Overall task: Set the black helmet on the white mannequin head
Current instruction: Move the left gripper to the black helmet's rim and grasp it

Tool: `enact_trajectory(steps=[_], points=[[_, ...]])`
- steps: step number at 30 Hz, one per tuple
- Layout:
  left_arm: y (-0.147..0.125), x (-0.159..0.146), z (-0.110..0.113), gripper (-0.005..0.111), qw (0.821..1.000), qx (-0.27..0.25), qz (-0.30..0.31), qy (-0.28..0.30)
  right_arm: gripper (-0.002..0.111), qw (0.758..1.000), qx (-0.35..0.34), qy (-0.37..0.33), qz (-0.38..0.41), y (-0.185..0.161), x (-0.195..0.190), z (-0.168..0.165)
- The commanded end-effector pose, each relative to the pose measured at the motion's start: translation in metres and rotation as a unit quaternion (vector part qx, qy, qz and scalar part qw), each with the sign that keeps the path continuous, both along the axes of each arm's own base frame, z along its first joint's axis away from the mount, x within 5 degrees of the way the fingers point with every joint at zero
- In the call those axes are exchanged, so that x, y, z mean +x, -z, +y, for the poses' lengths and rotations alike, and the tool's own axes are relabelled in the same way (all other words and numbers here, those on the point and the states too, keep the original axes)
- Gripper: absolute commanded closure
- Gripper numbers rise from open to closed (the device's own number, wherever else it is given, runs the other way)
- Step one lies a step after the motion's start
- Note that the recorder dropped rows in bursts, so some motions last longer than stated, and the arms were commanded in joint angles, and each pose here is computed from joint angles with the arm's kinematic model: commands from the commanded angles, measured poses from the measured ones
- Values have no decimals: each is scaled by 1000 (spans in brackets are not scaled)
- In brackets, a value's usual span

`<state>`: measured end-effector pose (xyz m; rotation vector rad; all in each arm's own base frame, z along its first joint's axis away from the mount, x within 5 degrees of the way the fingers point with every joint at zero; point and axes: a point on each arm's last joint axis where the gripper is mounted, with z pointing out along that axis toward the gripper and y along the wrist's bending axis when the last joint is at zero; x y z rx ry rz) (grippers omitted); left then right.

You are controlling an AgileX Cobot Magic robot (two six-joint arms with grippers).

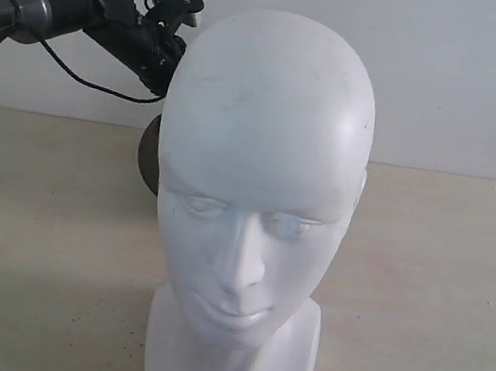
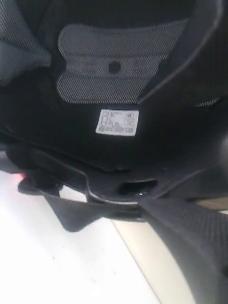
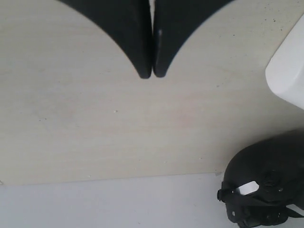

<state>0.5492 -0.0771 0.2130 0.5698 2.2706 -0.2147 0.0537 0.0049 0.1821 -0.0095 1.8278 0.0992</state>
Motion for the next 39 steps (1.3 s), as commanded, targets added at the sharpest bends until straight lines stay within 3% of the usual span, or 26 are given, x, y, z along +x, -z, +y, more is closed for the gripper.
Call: enact_trajectory(steps=[1,14,32,35,39], points=[[11,5,2,53,1000,20,-3,-20,108,1000,1,1,-5,-1,0,0],[-10,9,4,42,999,16,-34,-39,108,1000,1,1,-5,-1,0,0],[40,14,0,43,999,6,23,-37,108,1000,1,1,-5,-1,0,0],[42,13,-1,58,999,-5,29,-37,108,1000,1,1,-5,-1,0,0],[35,11,0,101,999,7,33,-31,108,1000,1,1,-5,-1,0,0]])
